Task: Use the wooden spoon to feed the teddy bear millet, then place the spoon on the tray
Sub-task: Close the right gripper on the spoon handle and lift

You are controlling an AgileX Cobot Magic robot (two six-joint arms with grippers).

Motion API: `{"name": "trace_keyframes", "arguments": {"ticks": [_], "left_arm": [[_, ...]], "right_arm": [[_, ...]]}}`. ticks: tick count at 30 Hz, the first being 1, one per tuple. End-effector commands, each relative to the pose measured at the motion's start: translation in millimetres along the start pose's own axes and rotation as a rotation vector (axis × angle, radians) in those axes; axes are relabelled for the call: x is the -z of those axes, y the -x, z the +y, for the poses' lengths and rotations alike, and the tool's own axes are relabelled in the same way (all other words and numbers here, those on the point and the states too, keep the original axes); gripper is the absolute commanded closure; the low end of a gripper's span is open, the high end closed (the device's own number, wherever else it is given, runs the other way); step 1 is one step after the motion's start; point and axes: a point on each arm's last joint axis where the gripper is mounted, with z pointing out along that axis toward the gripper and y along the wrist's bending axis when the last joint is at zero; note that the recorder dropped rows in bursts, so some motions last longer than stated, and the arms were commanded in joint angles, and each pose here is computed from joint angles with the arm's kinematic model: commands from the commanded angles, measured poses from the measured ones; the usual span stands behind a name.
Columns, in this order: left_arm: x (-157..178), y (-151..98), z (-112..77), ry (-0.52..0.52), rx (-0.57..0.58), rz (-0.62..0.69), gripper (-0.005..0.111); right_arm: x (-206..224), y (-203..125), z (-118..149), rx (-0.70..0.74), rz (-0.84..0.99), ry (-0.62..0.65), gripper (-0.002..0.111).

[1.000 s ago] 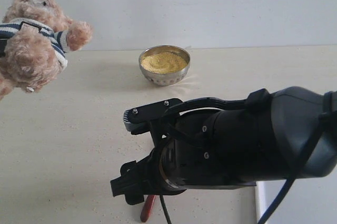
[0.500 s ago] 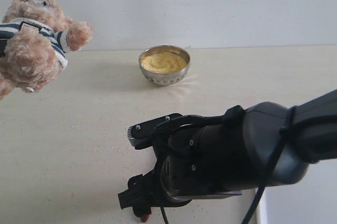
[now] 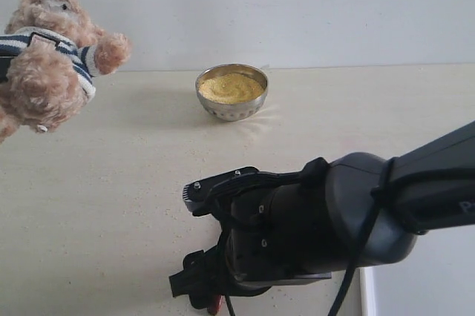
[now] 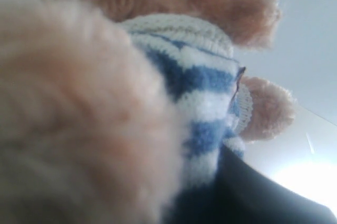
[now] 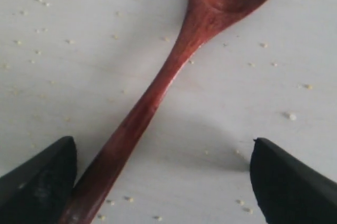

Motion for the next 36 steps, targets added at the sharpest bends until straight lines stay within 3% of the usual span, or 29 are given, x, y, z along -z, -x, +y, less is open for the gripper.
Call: {"name": "trace_keyframes", "arguments": {"ticks": [1,5,12,17,22,29,36], "left_arm": [[1.7,0.5,-2.7,-0.019,-0.005,-0.004,0.102],[1.7,0.9,-2.8,-0.020,-0.001,-0.008,0.102],[1.7,0.9,-2.6,-0.018,-0.001,-0.009,0.102],[1.7,0.9,-2.6,-0.018,-0.001,-0.009,0.102],[1.7,0.9,-2.6,-0.018,-0.001,-0.009,0.102],[1.7,1.0,-2.4,-0.016,-0.001,-0.010,0.102],[1.7,0.9,-2.6,-0.018,-0.001,-0.009,0.102]], "right_arm": [[-2.5,-4.1,-11.7,0.028,0.033,-0.122,0.023],[-2.4,-5.2,-12.6,0.066,0.047,-0.131,0.026],[-2.9,-9.4,-4.0,0.101,0.090,-0.033,0.064],[-2.9,-9.0,2.3,0.092,0.083,0.036,0.065],[-2.9,-9.4,1.6,0.092,0.087,0.029,0.068],[-2.9,-9.4,1.4,0.092,0.088,0.027,0.107],[0.1,-7.7,-2.2,0.131,0.079,-0.007,0.108]]}}
